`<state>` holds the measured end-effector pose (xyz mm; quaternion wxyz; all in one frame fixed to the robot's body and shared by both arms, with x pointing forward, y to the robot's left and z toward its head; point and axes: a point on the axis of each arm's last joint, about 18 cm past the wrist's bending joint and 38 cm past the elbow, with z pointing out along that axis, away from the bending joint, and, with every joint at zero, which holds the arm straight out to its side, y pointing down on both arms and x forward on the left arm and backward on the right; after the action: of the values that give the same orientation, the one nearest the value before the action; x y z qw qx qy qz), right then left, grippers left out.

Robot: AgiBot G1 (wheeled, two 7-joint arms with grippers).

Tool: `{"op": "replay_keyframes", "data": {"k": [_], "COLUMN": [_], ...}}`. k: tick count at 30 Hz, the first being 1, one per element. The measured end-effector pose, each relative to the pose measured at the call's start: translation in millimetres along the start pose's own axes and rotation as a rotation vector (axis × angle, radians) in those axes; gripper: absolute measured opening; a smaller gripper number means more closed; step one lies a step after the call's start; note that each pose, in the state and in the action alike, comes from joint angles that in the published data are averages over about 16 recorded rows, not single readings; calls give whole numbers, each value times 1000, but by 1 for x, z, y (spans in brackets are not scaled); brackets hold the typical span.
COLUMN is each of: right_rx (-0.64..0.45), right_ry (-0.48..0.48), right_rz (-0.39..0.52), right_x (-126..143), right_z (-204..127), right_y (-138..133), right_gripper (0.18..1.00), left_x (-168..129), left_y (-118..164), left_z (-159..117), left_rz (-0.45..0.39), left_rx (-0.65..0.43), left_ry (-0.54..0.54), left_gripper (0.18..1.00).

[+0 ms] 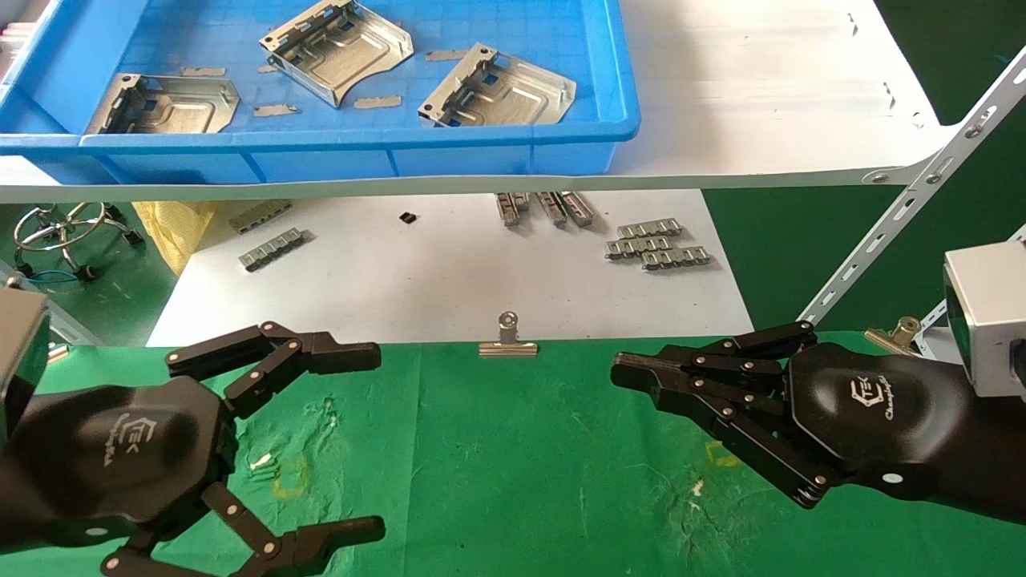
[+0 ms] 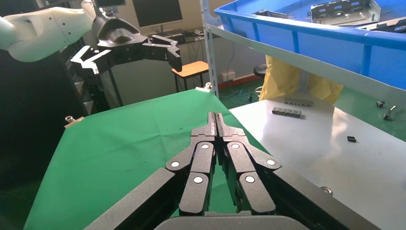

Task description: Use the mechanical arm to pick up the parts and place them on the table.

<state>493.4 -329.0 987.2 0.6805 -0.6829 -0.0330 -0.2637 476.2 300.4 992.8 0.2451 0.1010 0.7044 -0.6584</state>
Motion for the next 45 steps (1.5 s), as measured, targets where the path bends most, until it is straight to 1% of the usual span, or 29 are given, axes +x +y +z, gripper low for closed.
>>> {"op": "replay_keyframes", "data": {"k": [12,17,21,23,26,30,33,36,39,42,45], "right_rx": [0,0,0,0,0,0,0,0,0,0,0], "right_ry": [0,0,0,0,0,0,0,0,0,0,0], "right_rz": [0,0,0,0,0,0,0,0,0,0,0], "right_x": [0,0,0,0,0,0,0,0,0,0,0], "right_z": [0,0,0,0,0,0,0,0,0,0,0], "right_y": [0,0,0,0,0,0,0,0,0,0,0], "right_gripper": [192,192,192,192,192,192,192,192,192,192,192], "left_x": [-1,-11,-30,-46,-76,-130,-172,-210,-241,-264,-278], "left_y": [-4,-21,-42,-55,-75,-100,-113,-120,-122,-120,-117], "left_z": [0,1,2,3,6,14,23,34,43,50,54], "left_rz": [12,63,122,152,189,211,203,179,155,135,114], "left_rx": [4,16,28,32,38,34,13,-23,-67,-112,-151], "left_ry": [-1,-17,-51,-79,-142,-265,-369,-472,-571,-656,-717], "left_gripper": [1001,1001,1001,1001,1001,1001,1001,1001,1001,1001,1001]}}
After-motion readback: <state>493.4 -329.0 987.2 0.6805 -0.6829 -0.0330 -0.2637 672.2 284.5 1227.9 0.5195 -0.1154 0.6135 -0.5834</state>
